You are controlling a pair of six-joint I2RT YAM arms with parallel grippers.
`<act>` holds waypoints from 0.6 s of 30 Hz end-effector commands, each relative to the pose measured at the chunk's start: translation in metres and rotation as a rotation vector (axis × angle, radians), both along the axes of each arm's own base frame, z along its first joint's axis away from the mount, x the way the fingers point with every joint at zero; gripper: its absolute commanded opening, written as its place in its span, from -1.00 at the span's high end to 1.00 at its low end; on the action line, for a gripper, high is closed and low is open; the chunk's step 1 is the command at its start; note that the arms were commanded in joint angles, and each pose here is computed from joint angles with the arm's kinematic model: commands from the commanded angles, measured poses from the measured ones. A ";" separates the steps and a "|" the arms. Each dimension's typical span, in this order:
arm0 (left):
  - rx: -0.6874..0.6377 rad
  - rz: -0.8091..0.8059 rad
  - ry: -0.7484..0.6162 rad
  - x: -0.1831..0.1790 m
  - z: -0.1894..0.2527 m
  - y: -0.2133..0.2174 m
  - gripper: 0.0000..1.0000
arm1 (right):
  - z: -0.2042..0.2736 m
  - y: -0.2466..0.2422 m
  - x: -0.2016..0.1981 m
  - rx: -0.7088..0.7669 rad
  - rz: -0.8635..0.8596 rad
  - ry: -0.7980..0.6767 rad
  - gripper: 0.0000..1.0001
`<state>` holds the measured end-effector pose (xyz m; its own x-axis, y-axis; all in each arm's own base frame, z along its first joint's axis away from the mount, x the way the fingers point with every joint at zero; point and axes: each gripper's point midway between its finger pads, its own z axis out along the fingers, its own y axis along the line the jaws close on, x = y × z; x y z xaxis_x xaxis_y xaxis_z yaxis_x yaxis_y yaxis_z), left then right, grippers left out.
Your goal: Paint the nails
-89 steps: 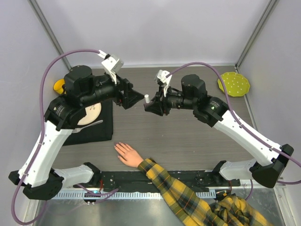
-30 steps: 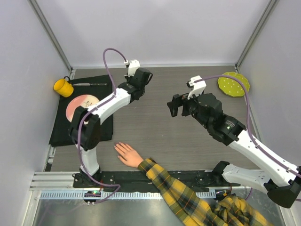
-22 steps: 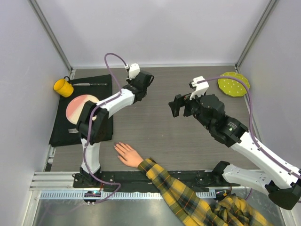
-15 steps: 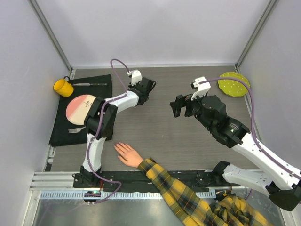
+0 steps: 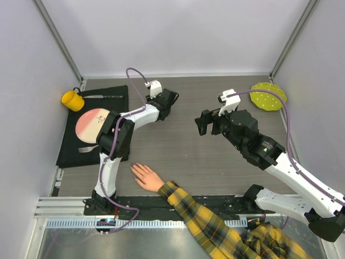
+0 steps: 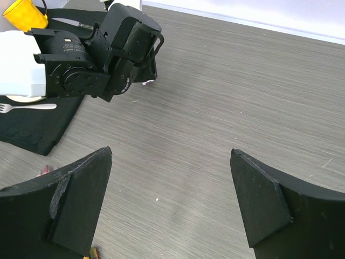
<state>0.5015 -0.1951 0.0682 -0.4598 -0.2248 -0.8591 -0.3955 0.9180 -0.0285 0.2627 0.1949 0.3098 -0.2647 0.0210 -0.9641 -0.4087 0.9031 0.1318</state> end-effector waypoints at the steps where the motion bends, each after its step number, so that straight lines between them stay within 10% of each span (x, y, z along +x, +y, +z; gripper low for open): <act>1: 0.009 0.046 -0.059 0.006 0.026 0.008 0.01 | 0.004 0.002 0.003 0.024 -0.008 -0.007 -0.92; 10: -0.027 0.004 -0.128 0.002 0.103 0.007 -0.89 | 0.007 -0.002 0.007 0.035 -0.050 -0.003 -0.93; 18: -0.202 -0.225 -0.242 -0.045 0.246 -0.001 -0.99 | 0.073 -0.043 0.006 0.072 -0.228 -0.071 -0.99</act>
